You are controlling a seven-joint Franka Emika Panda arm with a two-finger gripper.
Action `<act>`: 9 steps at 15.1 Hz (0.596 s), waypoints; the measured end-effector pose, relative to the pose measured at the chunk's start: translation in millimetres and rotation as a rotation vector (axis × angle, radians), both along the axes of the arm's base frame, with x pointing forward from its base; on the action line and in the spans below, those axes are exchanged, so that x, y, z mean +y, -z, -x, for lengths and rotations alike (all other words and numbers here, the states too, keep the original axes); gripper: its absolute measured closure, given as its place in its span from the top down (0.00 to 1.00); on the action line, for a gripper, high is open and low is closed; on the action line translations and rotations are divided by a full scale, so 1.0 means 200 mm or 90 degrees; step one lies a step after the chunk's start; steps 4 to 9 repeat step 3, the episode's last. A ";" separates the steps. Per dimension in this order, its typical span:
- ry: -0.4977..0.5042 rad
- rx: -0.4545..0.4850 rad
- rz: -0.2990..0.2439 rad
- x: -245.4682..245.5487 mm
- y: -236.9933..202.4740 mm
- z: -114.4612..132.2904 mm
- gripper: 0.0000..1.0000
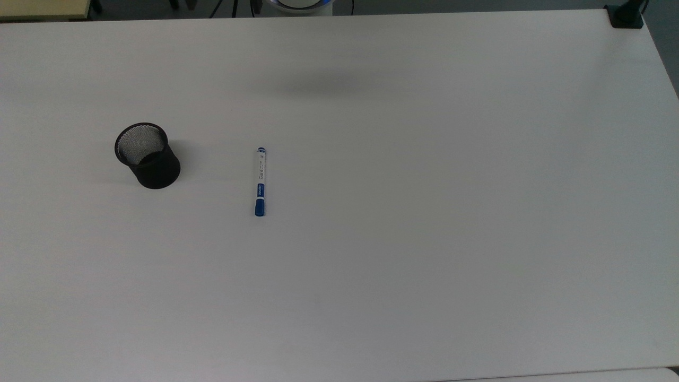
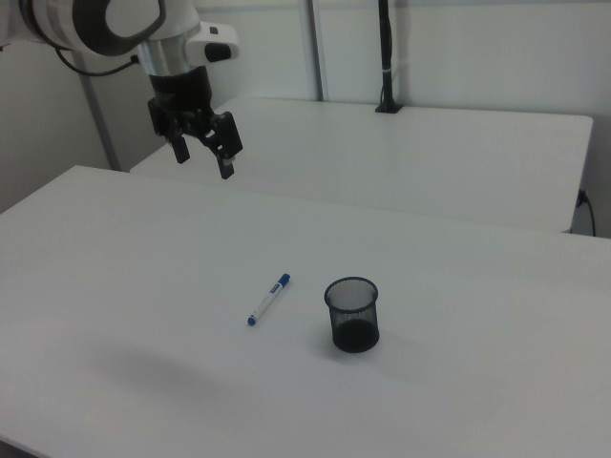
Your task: Remove the marker
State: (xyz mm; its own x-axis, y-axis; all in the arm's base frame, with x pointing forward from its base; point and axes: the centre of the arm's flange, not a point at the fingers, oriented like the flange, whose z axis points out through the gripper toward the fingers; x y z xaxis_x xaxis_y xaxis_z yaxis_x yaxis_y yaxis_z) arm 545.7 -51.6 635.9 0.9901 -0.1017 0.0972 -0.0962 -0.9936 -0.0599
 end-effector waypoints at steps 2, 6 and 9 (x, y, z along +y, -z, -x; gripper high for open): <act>-0.006 -0.009 0.003 0.00 0.01 -0.02 1.00; -0.006 -0.010 0.003 0.00 0.02 -0.03 1.00; -0.006 -0.010 0.003 0.00 0.02 -0.03 1.00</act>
